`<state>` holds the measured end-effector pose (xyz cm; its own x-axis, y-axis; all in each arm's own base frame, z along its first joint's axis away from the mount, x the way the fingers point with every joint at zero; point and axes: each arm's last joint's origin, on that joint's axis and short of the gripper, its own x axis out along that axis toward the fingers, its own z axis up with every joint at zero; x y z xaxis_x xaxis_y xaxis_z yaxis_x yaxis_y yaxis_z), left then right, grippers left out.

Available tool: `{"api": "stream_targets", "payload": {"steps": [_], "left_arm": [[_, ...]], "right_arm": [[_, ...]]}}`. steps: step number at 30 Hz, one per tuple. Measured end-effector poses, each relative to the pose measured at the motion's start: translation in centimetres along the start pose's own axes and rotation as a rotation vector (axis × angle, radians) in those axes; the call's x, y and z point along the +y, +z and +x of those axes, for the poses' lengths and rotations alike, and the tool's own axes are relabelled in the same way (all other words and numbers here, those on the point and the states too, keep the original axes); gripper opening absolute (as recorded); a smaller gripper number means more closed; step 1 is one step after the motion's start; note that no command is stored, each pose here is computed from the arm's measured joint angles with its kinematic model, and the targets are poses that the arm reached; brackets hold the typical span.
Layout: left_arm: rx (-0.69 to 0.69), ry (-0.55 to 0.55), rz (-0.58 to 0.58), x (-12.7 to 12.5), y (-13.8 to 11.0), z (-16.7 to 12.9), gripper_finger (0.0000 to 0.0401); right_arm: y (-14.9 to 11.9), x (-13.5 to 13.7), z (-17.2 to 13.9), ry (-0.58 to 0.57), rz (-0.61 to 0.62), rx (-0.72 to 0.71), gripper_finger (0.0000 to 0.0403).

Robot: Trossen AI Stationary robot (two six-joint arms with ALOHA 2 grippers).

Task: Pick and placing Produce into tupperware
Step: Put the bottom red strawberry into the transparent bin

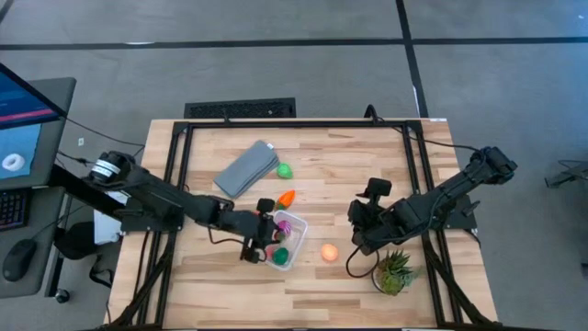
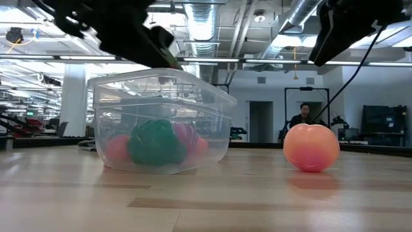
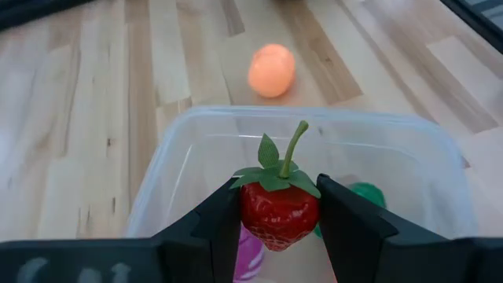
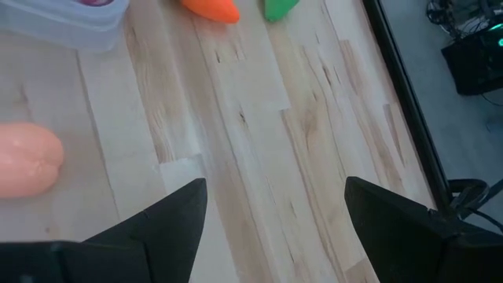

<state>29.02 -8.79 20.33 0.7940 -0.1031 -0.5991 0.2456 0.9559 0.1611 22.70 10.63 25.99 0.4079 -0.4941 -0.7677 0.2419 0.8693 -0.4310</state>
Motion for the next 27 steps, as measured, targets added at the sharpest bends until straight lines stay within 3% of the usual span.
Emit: {"api": "stream_targets", "payload": {"steps": [7,21,27], "left_arm": [[-0.002,-0.05,-0.038,1.5,-0.2,0.4,0.014],[-0.014,-0.072,-0.052,2.1,-0.2,0.5,0.0142],[-0.04,-0.092,-0.053,2.1,0.0,0.5,0.0197]], "right_arm": [[0.0,0.0,0.0,-0.001,0.0,0.001,0.0324],[0.0,0.0,0.0,-0.001,-0.007,0.001,0.0324],[0.0,0.0,0.0,-0.001,-0.006,0.001,0.0324]]}}
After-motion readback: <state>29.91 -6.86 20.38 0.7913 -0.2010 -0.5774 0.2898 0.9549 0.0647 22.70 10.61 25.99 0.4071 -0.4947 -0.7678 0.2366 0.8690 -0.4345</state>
